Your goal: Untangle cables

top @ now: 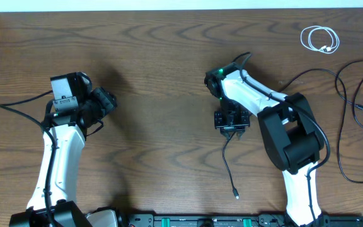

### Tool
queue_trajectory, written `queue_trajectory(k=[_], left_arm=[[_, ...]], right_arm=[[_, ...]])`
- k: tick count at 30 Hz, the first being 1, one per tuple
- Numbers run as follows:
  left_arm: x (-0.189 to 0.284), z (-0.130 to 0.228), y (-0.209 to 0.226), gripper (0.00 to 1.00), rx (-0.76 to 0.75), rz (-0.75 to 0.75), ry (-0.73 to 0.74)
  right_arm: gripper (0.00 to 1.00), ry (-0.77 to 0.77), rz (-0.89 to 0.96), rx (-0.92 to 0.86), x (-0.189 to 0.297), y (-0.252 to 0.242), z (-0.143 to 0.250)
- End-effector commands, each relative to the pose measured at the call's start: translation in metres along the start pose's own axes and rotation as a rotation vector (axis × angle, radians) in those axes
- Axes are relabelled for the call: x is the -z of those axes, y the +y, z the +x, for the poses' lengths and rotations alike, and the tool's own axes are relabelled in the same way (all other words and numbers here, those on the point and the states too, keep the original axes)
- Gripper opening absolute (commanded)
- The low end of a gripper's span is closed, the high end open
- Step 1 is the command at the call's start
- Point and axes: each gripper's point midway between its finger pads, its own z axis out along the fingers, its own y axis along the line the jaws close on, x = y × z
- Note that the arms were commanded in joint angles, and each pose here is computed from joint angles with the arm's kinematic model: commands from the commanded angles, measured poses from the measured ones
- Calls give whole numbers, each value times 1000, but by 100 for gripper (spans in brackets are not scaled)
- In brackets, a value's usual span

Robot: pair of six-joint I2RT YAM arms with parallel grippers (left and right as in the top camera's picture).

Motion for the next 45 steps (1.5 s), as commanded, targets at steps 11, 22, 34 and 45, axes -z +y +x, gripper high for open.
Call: queue_trajectory(k=[11, 22, 34, 45], left_arm=[[-3, 6, 8, 46, 1, -24, 18], [-3, 5, 8, 46, 2, -24, 17], [-3, 5, 8, 47, 2, -23, 18], [-3, 6, 7, 46, 2, -23, 18]], right_arm=[[1, -360, -76, -135, 127, -104, -113], [1, -777, -79, -566, 260, -360, -113], [1, -610, 146, -1189, 163, -552, -42], [97, -406, -120, -1226, 43, -562, -60]])
